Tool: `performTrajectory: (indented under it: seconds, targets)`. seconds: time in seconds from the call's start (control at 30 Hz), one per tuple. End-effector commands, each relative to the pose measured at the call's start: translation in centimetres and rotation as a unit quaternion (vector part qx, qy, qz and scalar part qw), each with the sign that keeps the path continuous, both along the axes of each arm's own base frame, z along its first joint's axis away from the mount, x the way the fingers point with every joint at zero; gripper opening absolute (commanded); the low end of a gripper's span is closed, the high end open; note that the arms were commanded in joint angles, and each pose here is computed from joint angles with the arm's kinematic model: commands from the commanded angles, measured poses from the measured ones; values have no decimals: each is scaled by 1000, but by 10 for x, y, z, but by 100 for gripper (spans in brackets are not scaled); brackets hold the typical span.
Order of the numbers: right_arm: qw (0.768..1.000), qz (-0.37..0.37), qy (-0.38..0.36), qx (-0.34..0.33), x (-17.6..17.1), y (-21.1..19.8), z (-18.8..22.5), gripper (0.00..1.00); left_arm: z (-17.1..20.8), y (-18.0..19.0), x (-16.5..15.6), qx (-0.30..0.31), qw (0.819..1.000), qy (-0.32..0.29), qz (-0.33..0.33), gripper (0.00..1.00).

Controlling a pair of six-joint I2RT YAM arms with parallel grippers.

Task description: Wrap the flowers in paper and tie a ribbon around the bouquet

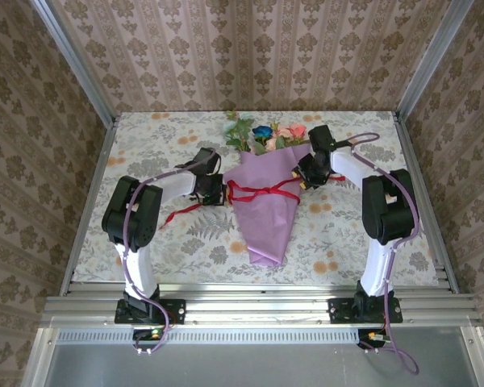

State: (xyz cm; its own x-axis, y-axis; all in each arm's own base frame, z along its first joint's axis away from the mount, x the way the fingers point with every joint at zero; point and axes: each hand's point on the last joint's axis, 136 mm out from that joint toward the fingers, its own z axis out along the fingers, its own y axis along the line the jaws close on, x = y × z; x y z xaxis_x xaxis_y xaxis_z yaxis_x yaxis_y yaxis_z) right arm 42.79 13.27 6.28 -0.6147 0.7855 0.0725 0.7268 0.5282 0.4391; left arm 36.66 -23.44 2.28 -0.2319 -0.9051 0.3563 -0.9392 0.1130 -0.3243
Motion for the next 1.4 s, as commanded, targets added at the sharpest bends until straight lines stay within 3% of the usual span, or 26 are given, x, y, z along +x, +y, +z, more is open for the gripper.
performTrajectory:
  seconds: [0.0,0.47,0.6,0.7,0.8,1.07,1.37]
  targets:
    - [999,-31,10,21,-8,7,4,37,3,7,-4,0,1000,10,22,0]
    - [998,-28,7,57,5,43,-2,37,4,6,-4,-5,1000,6,23,0]
    - [998,-28,16,52,2,41,-10,28,6,6,-2,-7,1000,0,25,0]
    - [999,-27,21,42,0,38,-13,11,11,7,-1,-7,1000,-7,25,0]
    - [999,-30,14,27,-2,28,-8,0,15,7,-1,-6,1000,-13,21,0]
    - [999,-20,-34,-21,-7,-13,34,0,27,35,12,2,999,-38,31,0]
    - [999,-24,-31,-24,-35,-71,30,0,35,55,16,2,998,-56,35,0]
